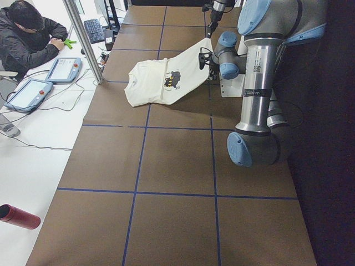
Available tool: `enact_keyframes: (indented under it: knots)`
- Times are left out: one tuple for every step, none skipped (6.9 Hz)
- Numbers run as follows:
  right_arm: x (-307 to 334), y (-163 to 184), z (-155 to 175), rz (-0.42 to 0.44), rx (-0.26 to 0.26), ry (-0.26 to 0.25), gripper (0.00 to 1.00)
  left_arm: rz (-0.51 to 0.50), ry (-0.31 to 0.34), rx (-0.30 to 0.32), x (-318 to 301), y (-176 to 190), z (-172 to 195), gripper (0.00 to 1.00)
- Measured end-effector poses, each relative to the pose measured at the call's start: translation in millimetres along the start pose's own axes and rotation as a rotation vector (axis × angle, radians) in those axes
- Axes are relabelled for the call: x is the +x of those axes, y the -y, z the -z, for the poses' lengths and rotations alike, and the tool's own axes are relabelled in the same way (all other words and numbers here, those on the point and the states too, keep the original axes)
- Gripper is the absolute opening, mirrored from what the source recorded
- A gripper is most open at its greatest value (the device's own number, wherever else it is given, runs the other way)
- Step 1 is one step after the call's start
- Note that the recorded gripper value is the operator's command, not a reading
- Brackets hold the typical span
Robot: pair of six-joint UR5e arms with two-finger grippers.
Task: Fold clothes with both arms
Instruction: 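Lift the hem with both grippers and fold it up toward the collar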
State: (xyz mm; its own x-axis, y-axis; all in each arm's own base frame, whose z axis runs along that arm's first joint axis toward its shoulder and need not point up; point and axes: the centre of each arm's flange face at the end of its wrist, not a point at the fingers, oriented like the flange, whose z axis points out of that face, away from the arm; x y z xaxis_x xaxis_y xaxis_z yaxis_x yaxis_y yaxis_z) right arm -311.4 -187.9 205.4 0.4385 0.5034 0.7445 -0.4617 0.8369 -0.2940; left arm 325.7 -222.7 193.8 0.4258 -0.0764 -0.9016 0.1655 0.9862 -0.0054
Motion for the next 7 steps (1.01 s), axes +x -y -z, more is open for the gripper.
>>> enact_keyframes:
  knots:
    - [-21.3, 9.5, 22.3, 0.021, -0.005, -0.002, 0.0, -0.025, 0.01, 0.014, 17.8, 11.2, 16.1, 0.0]
    - [-41.6, 20.3, 33.5, 0.048, 0.011, 0.003, 0.0, -0.056, 0.025, 0.051, 30.2, 30.9, 20.5, 0.0]
    - [-56.6, 37.2, 35.2, 0.069, 0.039, -0.003, 0.0, -0.087, 0.048, 0.097, 34.9, 61.4, 21.3, 0.0]
    - [-70.5, 64.5, 34.2, 0.086, 0.066, -0.017, 0.0, -0.117, 0.075, 0.132, 37.5, 101.9, 20.5, 0.0]
    - [-88.0, 96.6, 28.5, 0.089, 0.092, -0.038, 0.0, -0.138, 0.108, 0.165, 40.4, 146.2, 17.0, 0.0]
    - [-107.6, 128.5, 16.0, 0.087, 0.121, -0.054, 0.0, -0.148, 0.144, 0.196, 41.6, 185.6, 12.3, 0.0]
    - [-125.5, 160.2, -1.5, 0.081, 0.149, -0.055, 0.0, -0.147, 0.178, 0.219, 43.8, 217.4, 4.9, 0.0]
